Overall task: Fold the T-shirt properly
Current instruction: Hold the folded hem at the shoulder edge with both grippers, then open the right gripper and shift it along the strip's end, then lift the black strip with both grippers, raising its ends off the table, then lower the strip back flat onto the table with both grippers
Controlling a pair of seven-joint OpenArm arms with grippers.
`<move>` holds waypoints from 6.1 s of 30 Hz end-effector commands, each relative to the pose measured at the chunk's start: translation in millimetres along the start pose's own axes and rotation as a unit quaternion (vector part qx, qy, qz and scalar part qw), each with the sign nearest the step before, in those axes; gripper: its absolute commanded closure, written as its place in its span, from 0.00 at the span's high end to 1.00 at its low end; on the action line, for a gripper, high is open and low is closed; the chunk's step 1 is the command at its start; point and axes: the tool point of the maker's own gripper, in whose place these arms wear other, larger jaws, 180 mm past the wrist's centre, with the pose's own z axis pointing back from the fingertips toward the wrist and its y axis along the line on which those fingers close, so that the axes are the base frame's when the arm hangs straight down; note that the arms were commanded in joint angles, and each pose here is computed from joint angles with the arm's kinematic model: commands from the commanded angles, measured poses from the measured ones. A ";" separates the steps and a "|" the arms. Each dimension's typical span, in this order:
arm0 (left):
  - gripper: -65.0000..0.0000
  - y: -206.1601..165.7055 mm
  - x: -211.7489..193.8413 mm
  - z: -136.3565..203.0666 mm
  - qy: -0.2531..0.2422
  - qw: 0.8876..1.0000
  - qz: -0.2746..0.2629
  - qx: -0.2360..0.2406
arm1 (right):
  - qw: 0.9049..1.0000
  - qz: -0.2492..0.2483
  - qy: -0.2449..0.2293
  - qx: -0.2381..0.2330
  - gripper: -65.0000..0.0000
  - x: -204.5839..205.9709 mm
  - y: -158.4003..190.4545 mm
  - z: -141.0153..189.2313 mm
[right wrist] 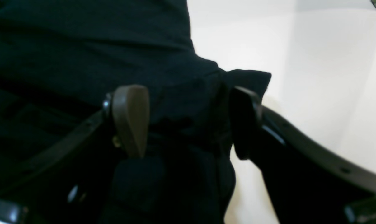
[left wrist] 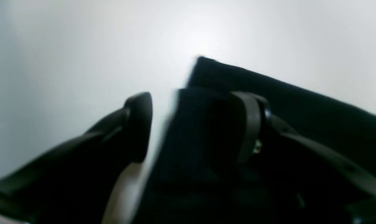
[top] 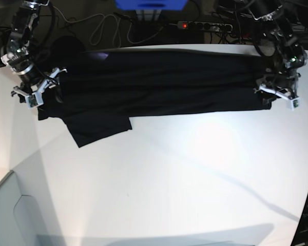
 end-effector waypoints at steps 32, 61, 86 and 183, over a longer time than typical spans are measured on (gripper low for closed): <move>0.47 -7.5 30.6 12.9 -0.046 0.999 -0.022 -0.002 | 0.999 0.016 -0.030 0.003 0.60 21.3 -6.3 -1.3; 0.00 -8.1 25.6 24.8 -0.046 0.998 -0.036 0.000 | 0.998 0.033 -0.051 -0.014 0.61 61.6 -23.5 -15.2; 0.00 -8.5 31.1 24.7 -0.055 0.998 -0.037 0.000 | 0.993 0.001 0.091 0.068 0.61 43.8 -2.5 -104.6; 0.00 -14.8 70.7 18.4 -0.115 0.992 -0.044 -0.013 | 0.993 0.076 -0.094 -0.009 0.00 85.5 37.3 47.3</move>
